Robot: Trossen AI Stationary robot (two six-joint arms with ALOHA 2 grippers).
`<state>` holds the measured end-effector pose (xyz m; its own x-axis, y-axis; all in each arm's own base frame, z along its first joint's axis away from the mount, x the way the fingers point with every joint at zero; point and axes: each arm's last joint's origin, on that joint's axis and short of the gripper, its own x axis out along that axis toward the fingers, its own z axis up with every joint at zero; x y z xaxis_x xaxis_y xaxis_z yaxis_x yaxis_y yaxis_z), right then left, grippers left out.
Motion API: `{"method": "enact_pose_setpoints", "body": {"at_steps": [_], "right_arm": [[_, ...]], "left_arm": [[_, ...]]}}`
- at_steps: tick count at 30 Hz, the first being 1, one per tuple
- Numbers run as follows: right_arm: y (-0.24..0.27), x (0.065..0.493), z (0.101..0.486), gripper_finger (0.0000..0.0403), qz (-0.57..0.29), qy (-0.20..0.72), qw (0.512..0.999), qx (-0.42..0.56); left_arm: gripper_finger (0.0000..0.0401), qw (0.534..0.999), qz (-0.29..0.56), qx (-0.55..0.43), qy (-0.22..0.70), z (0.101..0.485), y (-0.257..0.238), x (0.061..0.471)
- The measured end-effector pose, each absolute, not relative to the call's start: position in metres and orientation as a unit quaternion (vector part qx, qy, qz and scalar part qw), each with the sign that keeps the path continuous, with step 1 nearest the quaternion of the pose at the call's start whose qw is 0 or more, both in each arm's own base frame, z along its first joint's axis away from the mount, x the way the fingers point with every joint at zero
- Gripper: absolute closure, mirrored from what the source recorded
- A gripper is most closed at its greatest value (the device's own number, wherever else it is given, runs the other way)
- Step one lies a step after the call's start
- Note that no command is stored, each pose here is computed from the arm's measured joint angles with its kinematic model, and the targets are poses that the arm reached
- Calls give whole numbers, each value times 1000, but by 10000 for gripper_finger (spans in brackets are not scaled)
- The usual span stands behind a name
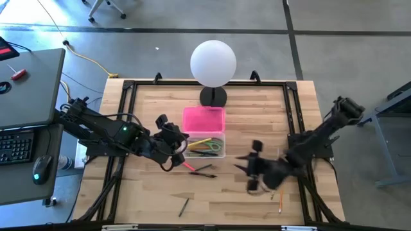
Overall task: Pick & place school supplies into a supply box
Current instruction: Put the light blue pencil into the pink supply box
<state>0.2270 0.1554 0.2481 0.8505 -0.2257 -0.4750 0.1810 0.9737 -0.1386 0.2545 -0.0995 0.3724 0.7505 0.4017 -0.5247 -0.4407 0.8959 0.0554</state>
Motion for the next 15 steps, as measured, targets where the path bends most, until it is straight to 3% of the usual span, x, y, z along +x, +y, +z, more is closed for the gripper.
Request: {"method": "enact_pose_setpoints", "body": {"at_steps": [8,15], "right_arm": [[173,160,231,299,-141,345,927,40],[168,138,224,299,-196,401,890,96]], "left_arm": [[355,939,228,-45,254,374,-101,259],[355,940,229,-46,249,374,-101,259]]}}
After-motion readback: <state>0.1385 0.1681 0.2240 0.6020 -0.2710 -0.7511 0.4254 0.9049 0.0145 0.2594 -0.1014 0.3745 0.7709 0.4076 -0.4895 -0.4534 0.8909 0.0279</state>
